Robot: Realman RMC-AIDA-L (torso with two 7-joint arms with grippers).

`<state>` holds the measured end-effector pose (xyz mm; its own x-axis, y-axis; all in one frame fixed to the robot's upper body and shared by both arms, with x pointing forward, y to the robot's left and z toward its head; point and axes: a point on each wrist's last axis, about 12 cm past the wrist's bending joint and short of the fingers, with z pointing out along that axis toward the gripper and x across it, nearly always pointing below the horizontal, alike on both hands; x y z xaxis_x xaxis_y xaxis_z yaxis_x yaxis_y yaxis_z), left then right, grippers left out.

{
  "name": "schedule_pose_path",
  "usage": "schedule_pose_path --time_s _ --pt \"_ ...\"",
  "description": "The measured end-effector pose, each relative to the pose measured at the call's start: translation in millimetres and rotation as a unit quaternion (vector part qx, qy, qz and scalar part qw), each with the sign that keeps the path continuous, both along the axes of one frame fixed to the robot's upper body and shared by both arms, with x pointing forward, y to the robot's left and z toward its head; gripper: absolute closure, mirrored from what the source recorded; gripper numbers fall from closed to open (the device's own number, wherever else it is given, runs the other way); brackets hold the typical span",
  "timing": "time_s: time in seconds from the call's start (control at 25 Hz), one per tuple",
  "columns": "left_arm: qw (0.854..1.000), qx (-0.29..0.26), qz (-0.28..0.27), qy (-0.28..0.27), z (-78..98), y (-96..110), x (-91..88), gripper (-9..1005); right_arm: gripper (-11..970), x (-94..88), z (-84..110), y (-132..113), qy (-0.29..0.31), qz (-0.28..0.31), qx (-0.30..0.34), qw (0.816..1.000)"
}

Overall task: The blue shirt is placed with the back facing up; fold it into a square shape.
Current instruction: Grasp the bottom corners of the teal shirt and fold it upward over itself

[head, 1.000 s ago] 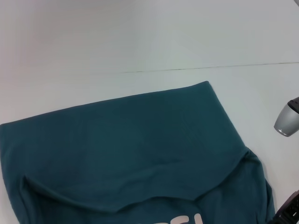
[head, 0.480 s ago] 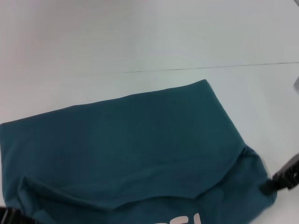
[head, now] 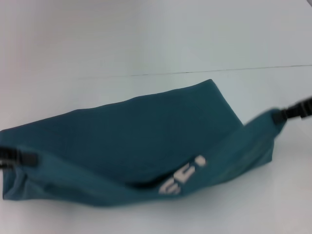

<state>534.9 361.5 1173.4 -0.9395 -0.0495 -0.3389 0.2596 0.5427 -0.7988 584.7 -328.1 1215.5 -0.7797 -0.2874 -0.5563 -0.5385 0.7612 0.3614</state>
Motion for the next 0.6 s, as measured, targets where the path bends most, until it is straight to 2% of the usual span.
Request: schedule_pose_path --time_s 0.2,0.36,0.6 --pt "0.995 -0.009 0.089 -0.049 0.5 13.1 14.2 878 899 24.6 -0.1 3.8 -0.040 -0.047 0.005 0.998" --pt "0.986 -0.005 0.150 -0.066 -13.9 16.5 26.2 878 897 44.5 -13.2 17.6 -0.065 -0.076 0.007 0.995" --pt "0.979 0.028 0.182 -0.089 -28.8 8.2 42.9 877 895 67.6 -36.6 43.9 -0.093 -0.107 -0.002 0.990"
